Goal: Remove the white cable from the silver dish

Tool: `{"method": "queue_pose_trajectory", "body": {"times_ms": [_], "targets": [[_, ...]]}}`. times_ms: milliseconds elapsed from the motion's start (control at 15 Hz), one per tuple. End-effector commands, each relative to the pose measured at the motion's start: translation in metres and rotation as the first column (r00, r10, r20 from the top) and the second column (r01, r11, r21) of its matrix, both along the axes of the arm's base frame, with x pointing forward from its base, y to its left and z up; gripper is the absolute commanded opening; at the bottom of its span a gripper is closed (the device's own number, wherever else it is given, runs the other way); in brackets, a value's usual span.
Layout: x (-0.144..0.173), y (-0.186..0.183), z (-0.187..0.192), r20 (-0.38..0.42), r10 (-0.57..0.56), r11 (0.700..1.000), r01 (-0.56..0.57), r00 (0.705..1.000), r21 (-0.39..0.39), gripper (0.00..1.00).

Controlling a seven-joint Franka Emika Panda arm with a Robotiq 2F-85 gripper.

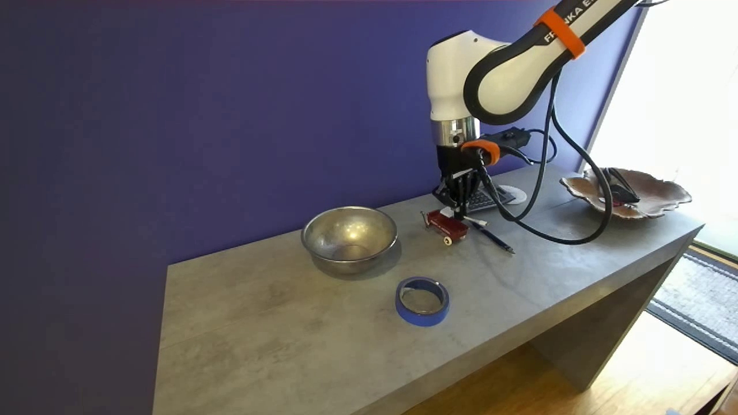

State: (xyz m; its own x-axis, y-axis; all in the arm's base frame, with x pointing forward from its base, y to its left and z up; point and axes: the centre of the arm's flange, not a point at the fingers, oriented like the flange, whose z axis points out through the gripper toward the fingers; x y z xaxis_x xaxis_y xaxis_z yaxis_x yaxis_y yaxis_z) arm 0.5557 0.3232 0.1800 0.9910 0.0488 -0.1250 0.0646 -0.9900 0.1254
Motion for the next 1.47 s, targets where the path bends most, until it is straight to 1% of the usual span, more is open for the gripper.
{"method": "queue_pose_trajectory", "body": {"times_ms": [0, 267, 400, 467, 533, 600, 800, 933, 1000, 1067, 1133, 1200, 1333, 1400], "targets": [[0.013, 0.008, -0.009, 0.034, -0.01, 1.0, 0.01, 0.999, -0.005, 0.01], [0.018, 0.011, -0.011, 0.048, -0.011, 1.0, 0.011, 0.999, -0.001, 0.01], [0.02, 0.012, -0.01, 0.039, -0.012, 1.0, 0.012, 0.999, -0.006, 0.01], [0.02, 0.012, -0.01, 0.048, -0.014, 1.0, 0.015, 0.999, -0.001, 0.3], [0.021, 0.011, -0.009, 0.052, -0.018, 1.0, 0.018, 0.998, 0.001, 0.31], [0.021, 0.01, -0.007, 0.055, -0.024, 1.0, 0.024, 0.998, 0.002, 0.36], [0.016, 0.009, 0.003, 0.075, -0.027, 1.0, 0.027, 0.997, 0.007, 0.56], [0.005, 0.012, 0.026, 0.116, -0.02, 1.0, 0.019, 0.993, 0.009, 0.7], [-0.005, 0.012, 0.042, 0.087, -0.006, 1.0, 0.005, 0.996, 0.003, 0.78], [-0.016, 0.01, 0.055, 0.045, 0.05, 0.998, -0.051, 0.998, 0.026, 0.84], [-0.031, 0.01, 0.069, 0.045, 0.139, 0.989, -0.141, 0.989, 0.049, 0.93], [-0.051, 0.008, 0.081, 0.06, 0.2, 0.979, -0.202, 0.978, 0.031, 0.98], [-0.078, 0.01, 0.1, 0.093, 0.298, 0.954, -0.3, 0.95, 0.015, 1.0], [-0.032, 0.029, 0.072, 0.067, 0.209, 0.977, -0.212, 0.976, 0.034, 1.0]]}}
